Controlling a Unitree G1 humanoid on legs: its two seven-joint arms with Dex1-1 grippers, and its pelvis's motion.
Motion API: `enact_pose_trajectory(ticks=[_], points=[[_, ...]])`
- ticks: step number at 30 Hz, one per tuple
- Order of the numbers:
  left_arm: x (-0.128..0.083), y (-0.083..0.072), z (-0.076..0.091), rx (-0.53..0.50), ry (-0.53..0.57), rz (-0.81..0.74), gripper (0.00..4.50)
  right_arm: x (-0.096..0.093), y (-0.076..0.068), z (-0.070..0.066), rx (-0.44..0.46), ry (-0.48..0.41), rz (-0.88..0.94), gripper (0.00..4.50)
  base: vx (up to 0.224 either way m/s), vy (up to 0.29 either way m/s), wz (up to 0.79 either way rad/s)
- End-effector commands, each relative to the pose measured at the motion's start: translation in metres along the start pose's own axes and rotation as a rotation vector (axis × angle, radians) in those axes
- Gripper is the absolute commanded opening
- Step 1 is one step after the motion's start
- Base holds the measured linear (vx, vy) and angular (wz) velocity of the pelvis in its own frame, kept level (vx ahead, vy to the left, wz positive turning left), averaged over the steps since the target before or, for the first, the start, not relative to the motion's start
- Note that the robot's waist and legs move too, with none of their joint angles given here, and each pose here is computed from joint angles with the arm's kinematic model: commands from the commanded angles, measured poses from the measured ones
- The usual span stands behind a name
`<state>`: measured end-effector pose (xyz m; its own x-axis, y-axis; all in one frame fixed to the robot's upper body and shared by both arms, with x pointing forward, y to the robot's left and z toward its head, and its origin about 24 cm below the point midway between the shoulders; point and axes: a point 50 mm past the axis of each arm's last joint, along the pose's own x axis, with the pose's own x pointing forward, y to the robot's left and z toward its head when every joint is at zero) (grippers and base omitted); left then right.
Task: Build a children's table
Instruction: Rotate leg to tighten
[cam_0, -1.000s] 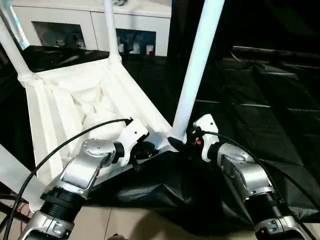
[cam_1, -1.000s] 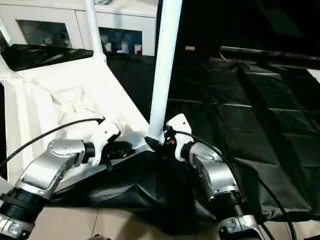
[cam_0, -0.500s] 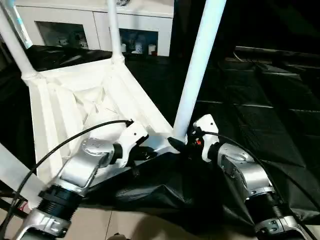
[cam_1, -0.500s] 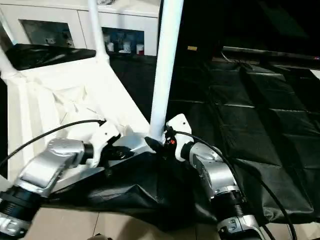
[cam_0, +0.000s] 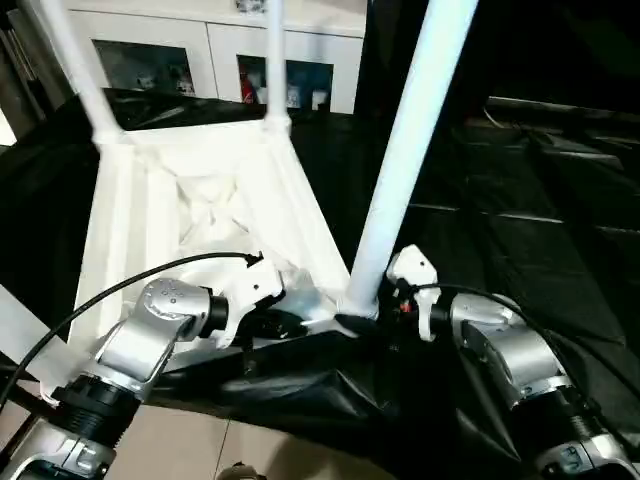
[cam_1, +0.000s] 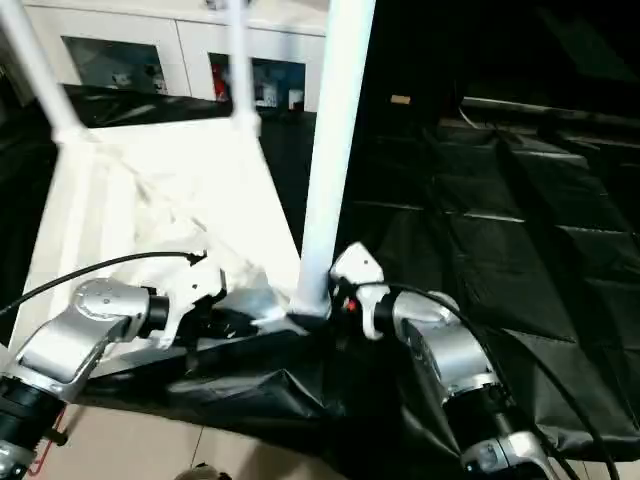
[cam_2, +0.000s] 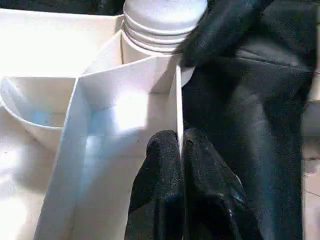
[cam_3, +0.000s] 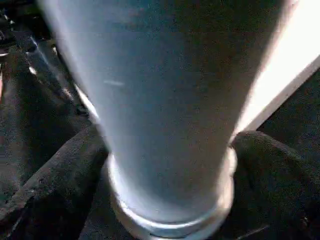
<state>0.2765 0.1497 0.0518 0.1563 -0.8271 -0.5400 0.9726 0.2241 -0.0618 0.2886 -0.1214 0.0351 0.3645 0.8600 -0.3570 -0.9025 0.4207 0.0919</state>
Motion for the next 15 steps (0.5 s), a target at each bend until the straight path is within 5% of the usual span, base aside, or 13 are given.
enact_pose_trajectory(ticks=[1, 11, 15], points=[[0.007, -0.009, 0.004, 0.018, -0.044, -0.103, 0.00, -0.001, -0.001, 0.001, -0.006, -0.006, 0.020, 4.09, 0.000, 0.000, 0.00], [0.007, -0.009, 0.002, 0.018, -0.050, -0.104, 0.00, 0.002, 0.000, -0.002, -0.003, 0.008, 0.055, 3.34, 0.000, 0.000, 0.00], [0.010, 0.001, 0.001, -0.018, -0.050, 0.014, 0.00, 0.008, 0.001, -0.006, 0.024, 0.000, 0.005, 3.16, 0.000, 0.000, 0.00]])
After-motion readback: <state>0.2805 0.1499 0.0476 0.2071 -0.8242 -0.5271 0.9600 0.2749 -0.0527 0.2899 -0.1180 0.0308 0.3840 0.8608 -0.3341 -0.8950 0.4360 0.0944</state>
